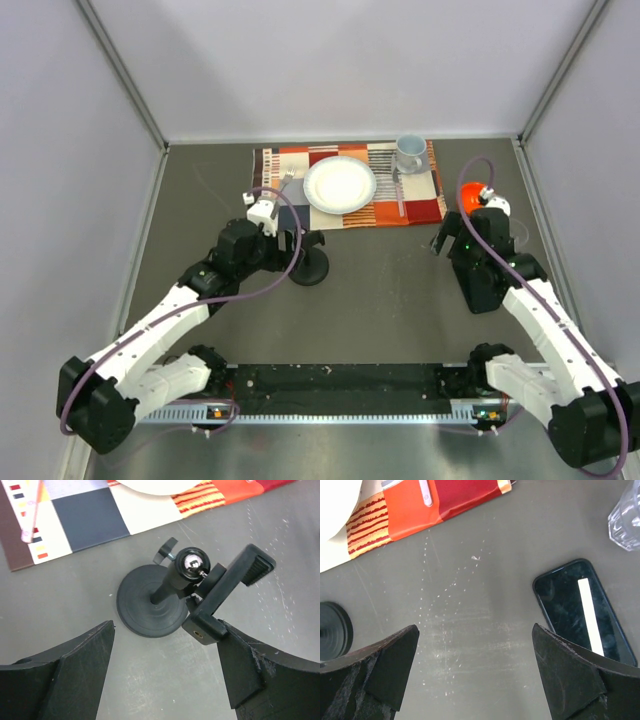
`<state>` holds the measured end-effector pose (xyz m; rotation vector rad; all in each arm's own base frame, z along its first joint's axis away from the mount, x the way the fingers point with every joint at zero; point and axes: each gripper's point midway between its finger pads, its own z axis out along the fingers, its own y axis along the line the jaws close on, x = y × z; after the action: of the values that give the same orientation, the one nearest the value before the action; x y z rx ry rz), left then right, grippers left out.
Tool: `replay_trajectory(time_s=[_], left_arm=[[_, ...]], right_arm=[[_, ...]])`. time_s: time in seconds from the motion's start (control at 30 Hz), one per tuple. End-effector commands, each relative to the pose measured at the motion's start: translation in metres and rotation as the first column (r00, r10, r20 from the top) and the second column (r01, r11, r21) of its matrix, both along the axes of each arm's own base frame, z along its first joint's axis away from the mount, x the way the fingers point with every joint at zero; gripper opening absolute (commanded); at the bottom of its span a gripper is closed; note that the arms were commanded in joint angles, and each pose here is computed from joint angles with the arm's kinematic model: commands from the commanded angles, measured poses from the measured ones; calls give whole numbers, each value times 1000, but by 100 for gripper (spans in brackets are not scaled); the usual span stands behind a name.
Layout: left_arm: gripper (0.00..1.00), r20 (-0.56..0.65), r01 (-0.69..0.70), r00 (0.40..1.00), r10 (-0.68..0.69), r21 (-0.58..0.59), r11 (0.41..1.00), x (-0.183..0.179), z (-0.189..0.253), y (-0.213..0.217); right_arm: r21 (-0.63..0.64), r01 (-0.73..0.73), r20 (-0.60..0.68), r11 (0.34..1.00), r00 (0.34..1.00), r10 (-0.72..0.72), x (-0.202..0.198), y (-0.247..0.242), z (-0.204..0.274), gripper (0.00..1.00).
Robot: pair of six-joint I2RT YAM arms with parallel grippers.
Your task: Place the phone on the phone stand
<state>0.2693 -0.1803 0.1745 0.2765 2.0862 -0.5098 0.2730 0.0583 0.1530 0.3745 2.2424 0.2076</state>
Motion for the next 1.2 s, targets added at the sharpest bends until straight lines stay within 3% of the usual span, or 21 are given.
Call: replay_trajectory(time_s=[0.0,0.13,0.3,0.37,0.47,0.53,0.63,0.7,0.9,1.03,1.17], left_arm=[[85,75,-213,974,214,-24,977,27,27,24],[82,44,-302,952,302,16,953,33,16,38],[79,72,-417,907,416,6,909,35,18,63],[85,69,-440,896,440,-3,898,34,19,67],[91,47,-430,901,430,-24,903,27,27,65],[92,41,-326,943,329,-74,943,19,38,48],[96,113,-167,976,187,-162,972,2,65,29],[99,190,-82,974,122,-205,975,-10,88,25],[98,319,131,946,-52,-233,964,-46,128,12],[99,392,264,904,-173,-193,945,-65,144,1],[98,433,291,878,-207,-139,946,-74,158,3]], right_arm=[[65,57,9,996,998,-58,0,0,9,96],[93,169,-48,981,985,-166,-8,-19,-8,97],[231,411,-126,882,911,-392,-20,-66,-29,97],[231,504,-163,833,864,-477,-30,-84,-40,97],[203,539,-182,818,841,-509,-36,-95,-50,99],[171,539,-195,825,839,-508,-35,-100,-56,99],[110,448,-181,887,887,-426,-20,-104,-60,99],[58,470,-175,881,873,-454,-12,-117,-62,99],[15,414,-91,910,907,-411,9,-127,-57,99],[-38,374,-125,927,918,-375,20,-133,-68,99],[-6,332,-176,943,928,-328,28,-129,-85,99]])
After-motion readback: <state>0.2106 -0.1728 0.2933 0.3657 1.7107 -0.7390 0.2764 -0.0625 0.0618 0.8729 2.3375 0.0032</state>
